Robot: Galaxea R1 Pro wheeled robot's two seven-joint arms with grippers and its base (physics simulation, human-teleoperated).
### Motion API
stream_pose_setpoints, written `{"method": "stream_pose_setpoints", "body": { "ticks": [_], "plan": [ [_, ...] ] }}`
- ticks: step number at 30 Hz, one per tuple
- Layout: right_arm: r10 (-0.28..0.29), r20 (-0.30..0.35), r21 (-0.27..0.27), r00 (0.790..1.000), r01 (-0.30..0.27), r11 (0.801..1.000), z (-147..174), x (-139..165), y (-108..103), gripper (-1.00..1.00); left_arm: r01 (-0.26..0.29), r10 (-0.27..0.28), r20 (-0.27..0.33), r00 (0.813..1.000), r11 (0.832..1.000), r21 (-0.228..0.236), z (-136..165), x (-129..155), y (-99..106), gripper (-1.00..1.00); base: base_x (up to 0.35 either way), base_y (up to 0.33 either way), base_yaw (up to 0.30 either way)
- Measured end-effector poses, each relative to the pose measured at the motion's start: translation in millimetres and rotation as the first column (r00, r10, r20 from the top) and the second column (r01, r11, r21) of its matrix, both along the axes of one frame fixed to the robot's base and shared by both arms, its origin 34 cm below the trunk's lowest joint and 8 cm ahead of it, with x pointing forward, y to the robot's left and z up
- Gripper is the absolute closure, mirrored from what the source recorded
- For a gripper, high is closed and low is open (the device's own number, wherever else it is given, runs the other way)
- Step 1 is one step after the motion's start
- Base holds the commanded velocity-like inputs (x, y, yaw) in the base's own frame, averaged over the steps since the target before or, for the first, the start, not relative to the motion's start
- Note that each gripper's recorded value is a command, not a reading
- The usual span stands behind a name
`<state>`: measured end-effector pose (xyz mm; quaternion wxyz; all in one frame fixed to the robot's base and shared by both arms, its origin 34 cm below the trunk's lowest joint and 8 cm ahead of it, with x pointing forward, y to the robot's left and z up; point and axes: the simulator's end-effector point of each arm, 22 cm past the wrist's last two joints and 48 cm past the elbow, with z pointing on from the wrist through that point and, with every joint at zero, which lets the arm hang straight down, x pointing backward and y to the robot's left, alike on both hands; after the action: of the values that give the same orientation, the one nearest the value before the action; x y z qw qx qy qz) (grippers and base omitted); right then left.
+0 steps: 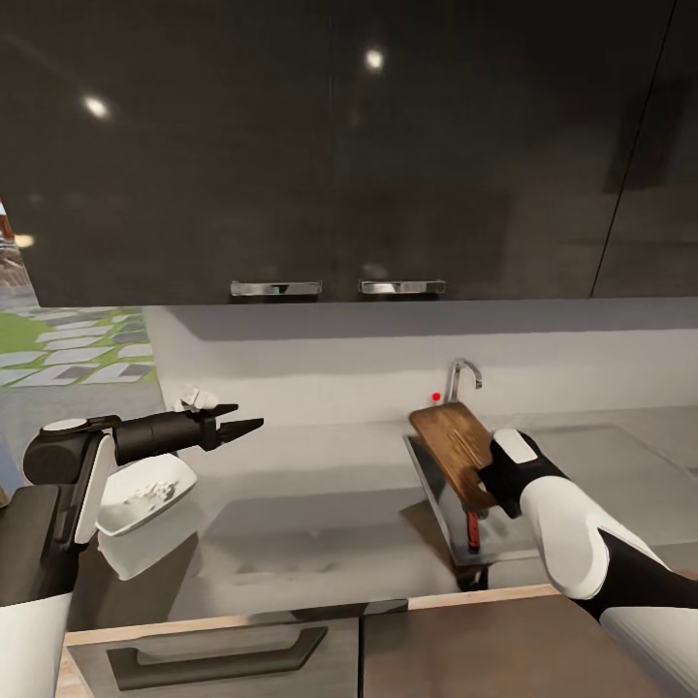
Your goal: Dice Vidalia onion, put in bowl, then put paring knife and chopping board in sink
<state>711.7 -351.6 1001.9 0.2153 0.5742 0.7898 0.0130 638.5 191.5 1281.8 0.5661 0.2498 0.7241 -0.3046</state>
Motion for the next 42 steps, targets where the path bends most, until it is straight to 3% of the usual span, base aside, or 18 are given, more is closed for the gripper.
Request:
{"method": "stream_pose_setpoints", "body": {
  "ticks": [7,17,42],
  "plan": [
    [-0.095,0.009,-0.029,0.995,0.095,0.995,-5,-5,-9,1.00,0.000,0.000,0.000,1.000,1.000,0.000,0,0,0,-1.00,0.000,0.000,0.000],
    [-0.215,-0.055,-0.066,0.975,0.212,0.975,-15,-29,-18,1.00,0.002,-0.002,0.001,1.000,1.000,-0.001,0,0,-1,-1.00,0.000,0.000,0.000],
    [-0.223,-0.072,-0.067,0.972,0.219,0.974,-19,-33,-16,1.00,0.001,-0.001,0.001,1.000,1.000,-0.001,0,0,-1,-1.00,0.000,0.000,0.000]
  ]
}}
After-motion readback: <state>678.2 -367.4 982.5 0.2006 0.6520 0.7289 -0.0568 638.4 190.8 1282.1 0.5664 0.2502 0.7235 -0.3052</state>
